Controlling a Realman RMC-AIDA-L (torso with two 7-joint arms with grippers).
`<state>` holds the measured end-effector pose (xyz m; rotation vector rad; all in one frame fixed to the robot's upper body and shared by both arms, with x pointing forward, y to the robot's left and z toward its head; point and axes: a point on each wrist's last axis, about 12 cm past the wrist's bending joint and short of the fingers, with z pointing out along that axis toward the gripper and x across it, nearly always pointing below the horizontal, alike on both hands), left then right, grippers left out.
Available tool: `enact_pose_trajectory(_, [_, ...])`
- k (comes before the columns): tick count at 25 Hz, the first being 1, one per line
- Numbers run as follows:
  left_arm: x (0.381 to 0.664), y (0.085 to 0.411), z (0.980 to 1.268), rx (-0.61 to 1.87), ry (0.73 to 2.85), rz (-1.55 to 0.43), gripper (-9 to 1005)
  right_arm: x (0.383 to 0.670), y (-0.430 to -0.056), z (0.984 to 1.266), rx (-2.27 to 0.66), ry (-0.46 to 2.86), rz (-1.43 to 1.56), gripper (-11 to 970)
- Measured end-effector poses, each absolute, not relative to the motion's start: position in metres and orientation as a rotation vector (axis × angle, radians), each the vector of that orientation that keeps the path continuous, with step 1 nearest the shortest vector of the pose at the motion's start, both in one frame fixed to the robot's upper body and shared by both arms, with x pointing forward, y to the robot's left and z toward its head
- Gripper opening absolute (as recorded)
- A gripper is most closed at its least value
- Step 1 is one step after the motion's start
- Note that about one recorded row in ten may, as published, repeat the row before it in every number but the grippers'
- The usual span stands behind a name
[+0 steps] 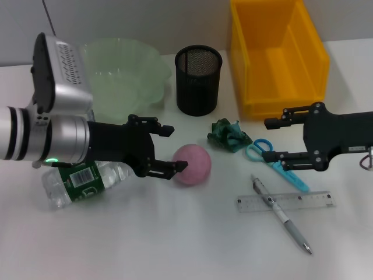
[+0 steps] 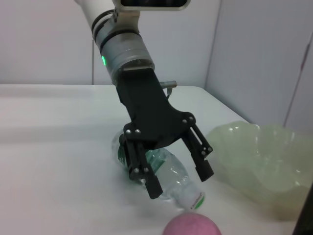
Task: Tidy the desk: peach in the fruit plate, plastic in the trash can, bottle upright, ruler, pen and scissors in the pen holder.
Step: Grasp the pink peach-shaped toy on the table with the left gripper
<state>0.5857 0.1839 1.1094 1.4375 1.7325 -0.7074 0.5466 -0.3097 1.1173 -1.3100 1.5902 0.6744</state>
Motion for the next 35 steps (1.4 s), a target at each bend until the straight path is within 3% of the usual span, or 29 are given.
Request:
enact_pose_trajectory(11, [0.588,0.166,1.108,1.507,1.744,-0.627,789,0.531,-0.341,1.136,-1.257,1.614,0.665,626])
enact_pose_trajectory(35, [0.589,0.133,1.103,1.631,1.734,-0.512,784,0.533,-0.338,1.139,-1.273,1.628,0.676,626])
